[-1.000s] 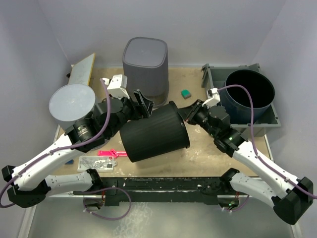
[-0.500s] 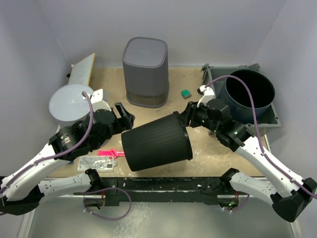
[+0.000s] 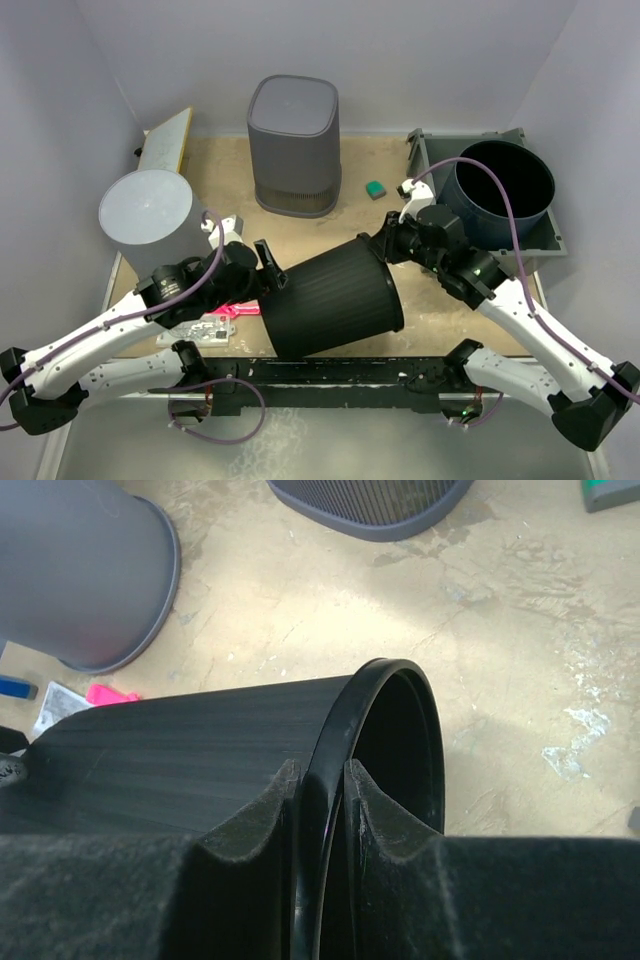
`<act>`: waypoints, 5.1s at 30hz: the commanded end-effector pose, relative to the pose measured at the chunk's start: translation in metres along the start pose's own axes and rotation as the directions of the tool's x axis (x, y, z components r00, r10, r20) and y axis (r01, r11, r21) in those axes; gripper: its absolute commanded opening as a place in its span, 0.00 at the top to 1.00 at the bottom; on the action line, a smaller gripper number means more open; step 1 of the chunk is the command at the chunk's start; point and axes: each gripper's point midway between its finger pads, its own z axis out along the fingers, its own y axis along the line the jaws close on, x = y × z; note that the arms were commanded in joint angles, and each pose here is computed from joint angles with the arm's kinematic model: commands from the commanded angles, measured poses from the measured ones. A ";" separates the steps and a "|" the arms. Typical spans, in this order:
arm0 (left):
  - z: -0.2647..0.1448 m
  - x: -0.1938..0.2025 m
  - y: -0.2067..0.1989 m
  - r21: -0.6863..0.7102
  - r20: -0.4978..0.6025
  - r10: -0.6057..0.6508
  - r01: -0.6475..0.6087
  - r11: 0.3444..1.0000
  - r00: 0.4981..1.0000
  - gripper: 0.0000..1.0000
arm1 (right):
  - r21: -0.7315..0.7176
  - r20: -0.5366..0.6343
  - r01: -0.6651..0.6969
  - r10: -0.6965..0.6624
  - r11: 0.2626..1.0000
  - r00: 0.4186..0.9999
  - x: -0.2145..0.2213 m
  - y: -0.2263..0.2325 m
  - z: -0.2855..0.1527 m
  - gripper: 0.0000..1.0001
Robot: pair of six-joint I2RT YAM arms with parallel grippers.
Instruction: Turn the large container upside down
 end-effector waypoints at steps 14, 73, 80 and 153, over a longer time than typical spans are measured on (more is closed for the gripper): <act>-0.026 -0.013 0.027 -0.075 0.063 -0.118 0.123 0.990 0.991 0.22 | 0.071 -0.133 0.021 -0.012 0.997 0.991 0.048 -0.024 0.009 0.80; 0.005 0.007 -0.062 0.250 -0.072 -0.147 0.161 0.955 0.986 0.21 | 0.115 -0.417 0.047 0.005 0.992 0.909 0.081 -0.029 -0.102 0.33; 0.008 0.010 -0.059 0.231 -0.079 -0.126 0.142 0.963 0.989 0.21 | 0.086 -0.448 -0.033 0.068 0.996 0.892 0.081 -0.014 -0.123 0.21; -0.009 -0.140 -0.208 0.542 0.185 0.080 -0.170 0.823 0.979 0.23 | 0.009 -0.036 -0.427 0.427 0.904 0.903 0.086 -0.017 0.048 0.54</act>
